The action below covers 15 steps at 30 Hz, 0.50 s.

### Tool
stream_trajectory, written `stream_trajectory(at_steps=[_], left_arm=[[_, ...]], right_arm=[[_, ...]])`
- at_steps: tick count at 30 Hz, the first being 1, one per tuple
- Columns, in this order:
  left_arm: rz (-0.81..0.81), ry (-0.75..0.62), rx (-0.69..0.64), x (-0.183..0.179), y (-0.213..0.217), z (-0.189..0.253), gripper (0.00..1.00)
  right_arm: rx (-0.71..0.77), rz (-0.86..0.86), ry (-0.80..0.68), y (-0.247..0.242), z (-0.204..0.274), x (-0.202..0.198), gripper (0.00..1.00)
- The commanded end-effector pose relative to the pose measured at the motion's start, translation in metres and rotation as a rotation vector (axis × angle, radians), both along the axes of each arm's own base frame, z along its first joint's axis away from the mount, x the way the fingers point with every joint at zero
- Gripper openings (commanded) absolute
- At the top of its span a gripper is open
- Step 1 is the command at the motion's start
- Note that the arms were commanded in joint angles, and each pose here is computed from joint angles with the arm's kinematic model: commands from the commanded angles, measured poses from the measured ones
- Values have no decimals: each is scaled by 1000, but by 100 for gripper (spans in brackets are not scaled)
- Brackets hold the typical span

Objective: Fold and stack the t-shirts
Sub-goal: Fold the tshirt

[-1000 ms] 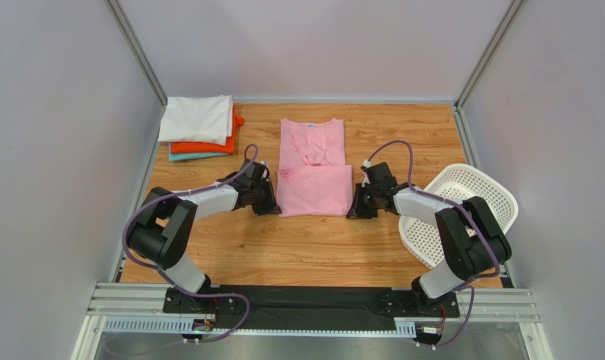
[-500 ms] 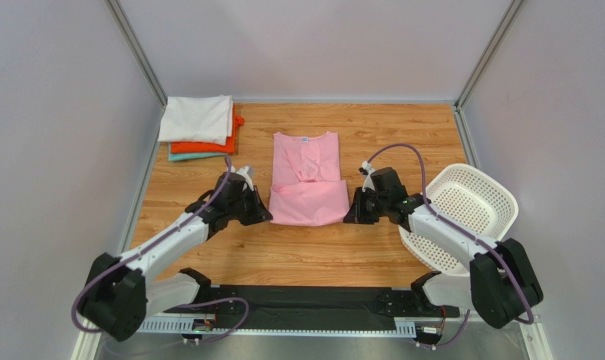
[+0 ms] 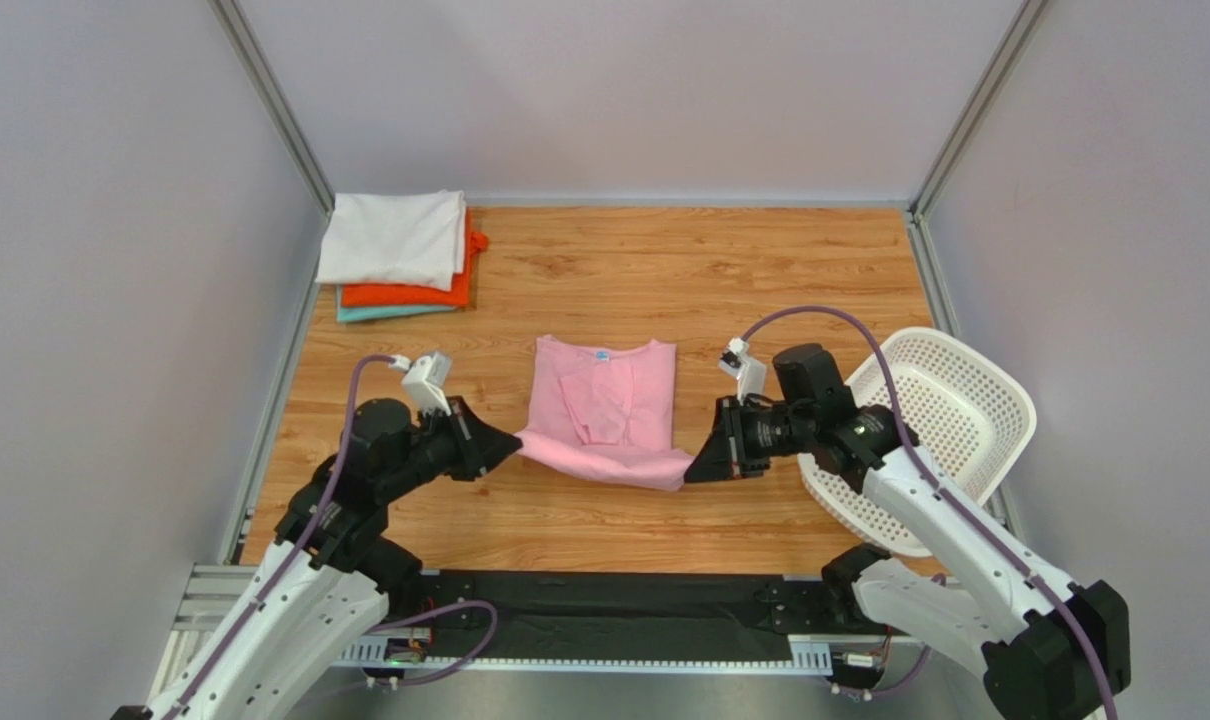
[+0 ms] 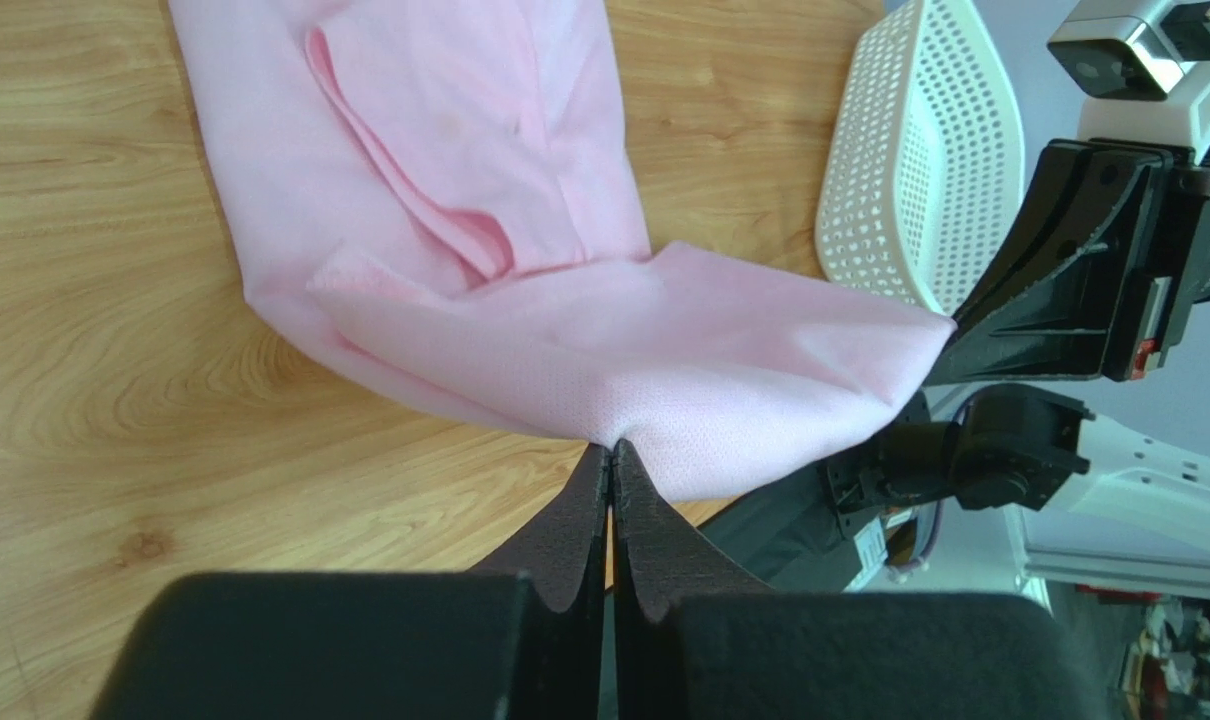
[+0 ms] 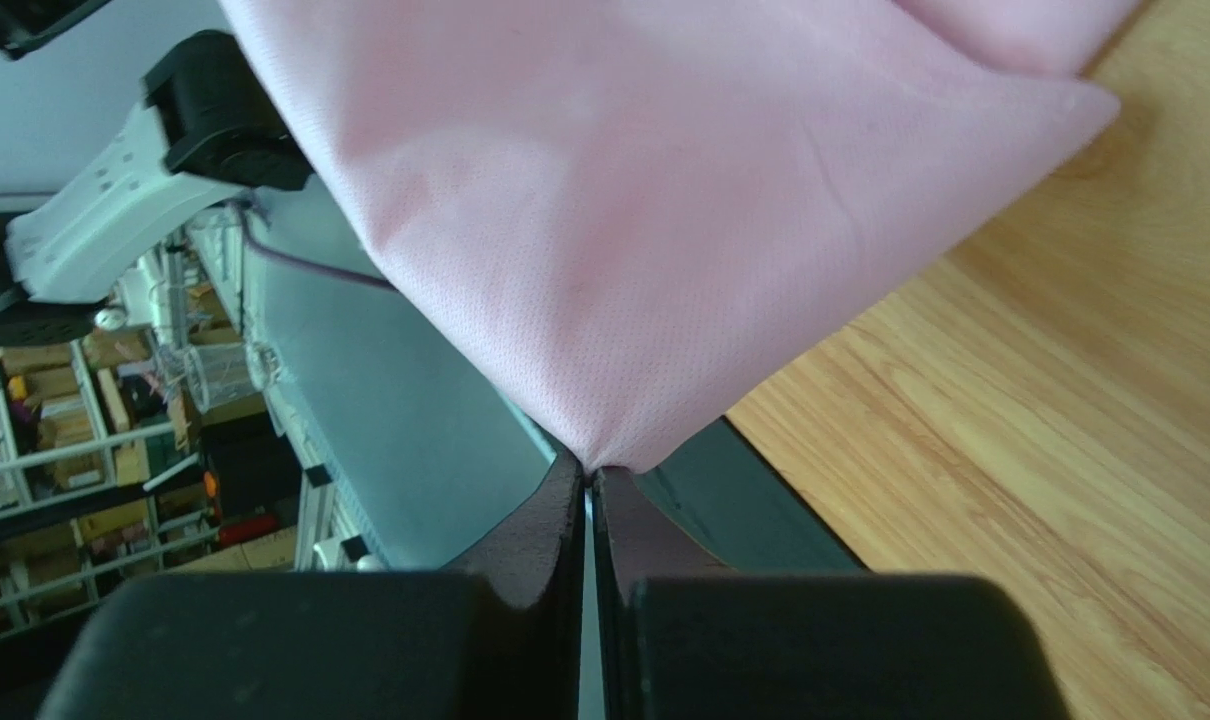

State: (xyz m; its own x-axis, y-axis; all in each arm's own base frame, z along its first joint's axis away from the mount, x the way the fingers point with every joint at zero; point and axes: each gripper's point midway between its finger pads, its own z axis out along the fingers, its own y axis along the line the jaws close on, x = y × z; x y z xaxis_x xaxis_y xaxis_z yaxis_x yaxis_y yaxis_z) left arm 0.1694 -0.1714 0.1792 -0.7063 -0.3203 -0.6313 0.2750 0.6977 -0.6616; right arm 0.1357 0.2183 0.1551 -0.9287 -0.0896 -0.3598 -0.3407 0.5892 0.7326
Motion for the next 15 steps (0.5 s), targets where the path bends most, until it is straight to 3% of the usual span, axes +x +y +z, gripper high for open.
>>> stream_trajectory(at_steps=[1,11,15], left_arm=[[19,-1,-19,-8,6,9,0],[311,52,44,19,40,4,0],[349,58,65,34,41,7,0]], right_arm=[[135,93,-7,12,41,-15,0],[243,99,-58,37,60,18,0],[226,75,-62,42,58,34,0]])
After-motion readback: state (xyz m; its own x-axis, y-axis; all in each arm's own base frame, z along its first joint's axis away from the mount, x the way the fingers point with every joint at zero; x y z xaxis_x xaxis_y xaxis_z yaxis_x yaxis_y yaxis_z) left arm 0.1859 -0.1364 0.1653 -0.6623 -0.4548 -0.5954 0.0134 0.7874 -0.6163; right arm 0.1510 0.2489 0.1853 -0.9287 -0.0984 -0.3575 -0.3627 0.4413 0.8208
